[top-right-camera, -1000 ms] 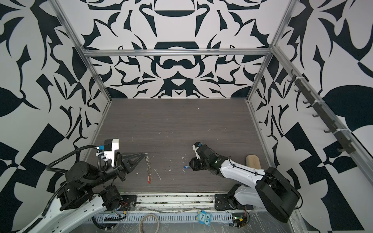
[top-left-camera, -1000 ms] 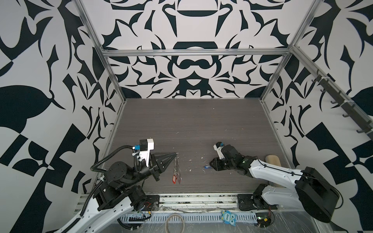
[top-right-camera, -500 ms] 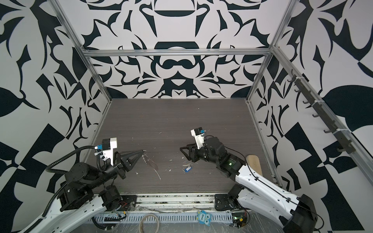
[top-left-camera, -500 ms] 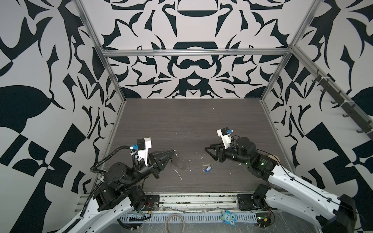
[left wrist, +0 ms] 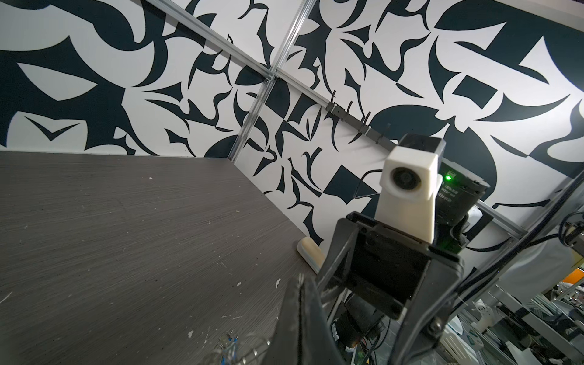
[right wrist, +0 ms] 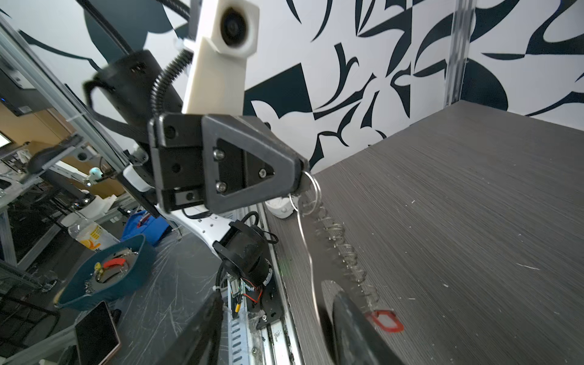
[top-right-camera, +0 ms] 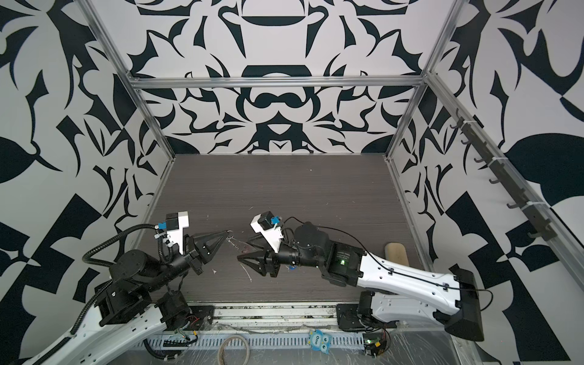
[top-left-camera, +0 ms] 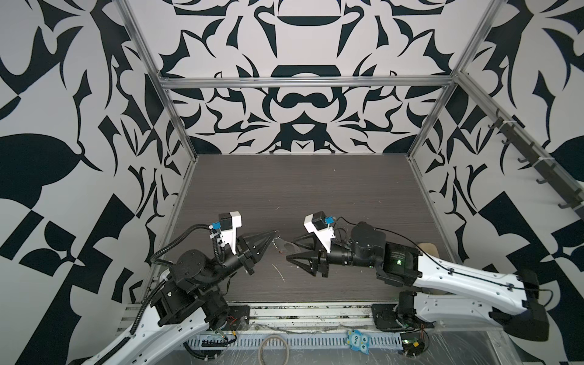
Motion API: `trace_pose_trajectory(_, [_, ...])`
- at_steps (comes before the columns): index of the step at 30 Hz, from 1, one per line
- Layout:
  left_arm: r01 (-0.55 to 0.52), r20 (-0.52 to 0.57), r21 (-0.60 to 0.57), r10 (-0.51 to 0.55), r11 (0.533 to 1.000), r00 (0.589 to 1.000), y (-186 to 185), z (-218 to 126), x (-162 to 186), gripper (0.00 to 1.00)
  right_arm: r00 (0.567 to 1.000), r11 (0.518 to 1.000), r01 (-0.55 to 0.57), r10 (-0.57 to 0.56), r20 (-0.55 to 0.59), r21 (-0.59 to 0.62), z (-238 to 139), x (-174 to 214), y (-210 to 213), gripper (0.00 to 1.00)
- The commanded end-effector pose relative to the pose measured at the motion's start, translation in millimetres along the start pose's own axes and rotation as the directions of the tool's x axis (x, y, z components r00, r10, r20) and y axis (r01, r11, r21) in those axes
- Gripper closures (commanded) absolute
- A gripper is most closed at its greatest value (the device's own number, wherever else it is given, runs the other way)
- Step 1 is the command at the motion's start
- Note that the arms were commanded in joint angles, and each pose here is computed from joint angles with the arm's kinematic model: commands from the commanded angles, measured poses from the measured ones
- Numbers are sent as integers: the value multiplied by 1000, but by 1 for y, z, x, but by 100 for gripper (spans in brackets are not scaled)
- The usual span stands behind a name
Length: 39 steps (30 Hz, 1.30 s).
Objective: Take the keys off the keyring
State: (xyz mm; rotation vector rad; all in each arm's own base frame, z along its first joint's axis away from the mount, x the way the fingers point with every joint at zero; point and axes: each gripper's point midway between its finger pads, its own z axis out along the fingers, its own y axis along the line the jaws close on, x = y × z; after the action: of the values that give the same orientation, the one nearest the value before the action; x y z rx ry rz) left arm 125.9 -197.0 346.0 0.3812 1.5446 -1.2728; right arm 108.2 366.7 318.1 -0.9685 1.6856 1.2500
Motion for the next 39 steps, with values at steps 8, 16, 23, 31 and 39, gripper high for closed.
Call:
trace_pose_trajectory(8, [5,44,46,-7,999,999,-12,-2,-13,100,999,997,40,-42,20,65,2,-14,-7,87])
trace_pose_trajectory(16, [-9,-10,29,9,1000,1000,-11,-8,-6,49,1000,996,2,0,-28,84,-10,-15,-19,100])
trace_pose_trajectory(23, [-24,-88,59,30,998,996,-15,-19,12,30,985,993,-119,118,-125,0,-37,-21,-37,100])
trace_pose_trajectory(31, [-17,-179,65,29,998,983,-13,-12,29,24,985,970,-94,59,-161,-223,-56,-37,0,100])
trace_pose_trajectory(39, [-4,-251,120,34,993,967,-22,2,38,28,984,941,-89,33,-174,-328,-54,-41,14,100])
